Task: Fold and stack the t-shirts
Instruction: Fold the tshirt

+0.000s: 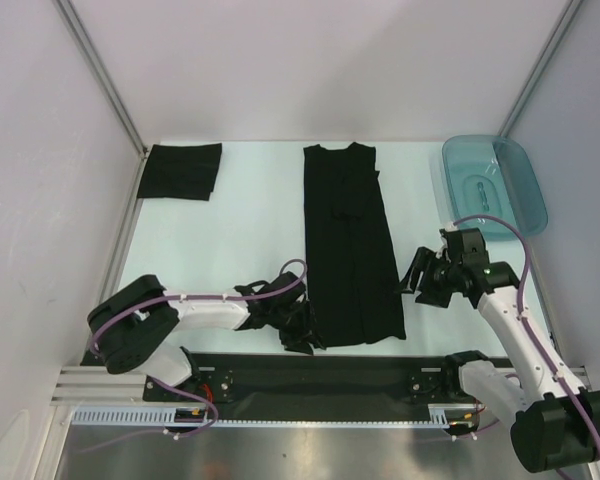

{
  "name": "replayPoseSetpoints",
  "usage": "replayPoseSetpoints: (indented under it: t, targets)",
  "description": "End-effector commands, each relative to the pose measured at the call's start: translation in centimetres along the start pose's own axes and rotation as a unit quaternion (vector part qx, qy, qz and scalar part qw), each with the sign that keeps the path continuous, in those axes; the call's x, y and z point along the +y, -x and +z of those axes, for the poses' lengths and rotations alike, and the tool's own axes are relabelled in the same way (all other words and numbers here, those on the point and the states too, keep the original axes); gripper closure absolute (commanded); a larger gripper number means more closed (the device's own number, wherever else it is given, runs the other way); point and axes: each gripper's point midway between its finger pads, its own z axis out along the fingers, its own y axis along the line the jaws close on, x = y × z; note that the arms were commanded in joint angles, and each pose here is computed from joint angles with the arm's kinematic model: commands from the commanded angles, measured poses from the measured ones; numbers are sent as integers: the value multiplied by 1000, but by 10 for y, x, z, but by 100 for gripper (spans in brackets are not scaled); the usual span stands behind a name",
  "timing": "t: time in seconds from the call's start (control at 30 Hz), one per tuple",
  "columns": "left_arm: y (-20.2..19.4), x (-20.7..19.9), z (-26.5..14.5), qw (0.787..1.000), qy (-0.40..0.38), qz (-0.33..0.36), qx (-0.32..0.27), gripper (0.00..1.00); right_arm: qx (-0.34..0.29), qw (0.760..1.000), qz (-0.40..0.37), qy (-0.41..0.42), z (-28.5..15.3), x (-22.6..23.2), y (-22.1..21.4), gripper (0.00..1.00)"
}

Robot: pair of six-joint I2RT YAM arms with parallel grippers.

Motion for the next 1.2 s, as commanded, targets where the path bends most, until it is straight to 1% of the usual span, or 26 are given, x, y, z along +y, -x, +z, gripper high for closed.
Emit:
replayPoseSetpoints:
  t: [0.0,0.03,0.13,0.27,0.33,0.4,0.47,0.53,0.57,0.63,0.67,0.7,0.77,0.83,0.9,1.03,1.07,1.17]
  targets:
    - [2,6,11,999,15,-34,-9,54,-27,1000,3,15,-14,10,8,36]
    - [2,7,10,999,20,-42,-13,54,-34,999,-1,13,-18,10,9,36]
    - [3,17,8,997,39,-63,-25,53,-29,1000,-3,8,-19,7,5,36]
    - [5,25,9,995,49,-76,-35,53,-12,1000,5,4,-18,3,-5,36]
    - [6,28,10,995,58,-77,-33,56,-6,1000,10,4,-16,1,-10,32]
    - [7,30,12,994,64,-78,-34,64,5,1000,16,4,-12,-2,-16,27]
    - [9,32,14,994,66,-79,-37,68,18,1000,22,5,-10,-3,-23,25]
    - [12,34,13,994,78,-73,-39,76,36,999,34,0,-3,-9,-32,24]
    - [14,34,13,993,82,-68,-42,82,41,998,37,1,0,-11,-35,24]
    - [17,35,11,993,89,-64,-46,90,74,996,53,-8,11,-20,-51,26]
    - [18,36,10,993,91,-64,-47,93,80,995,60,-15,14,-24,-54,29]
    - [18,37,8,992,96,-63,-50,100,85,994,65,-17,17,-26,-57,31]
    - [23,39,4,991,102,-54,-63,100,92,992,75,-32,22,-35,-64,34]
    - [24,42,1,991,110,-49,-66,100,87,992,76,-49,26,-44,-66,43]
    - [24,43,-3,990,114,-44,-69,99,90,991,86,-56,29,-48,-70,48]
    - [25,41,-4,990,114,-37,-71,100,76,991,99,-51,38,-52,-66,44]
    - [26,40,-4,990,115,-35,-72,100,76,990,102,-53,40,-54,-68,41]
    - [26,41,-5,990,120,-28,-72,100,72,989,109,-74,46,-65,-67,36]
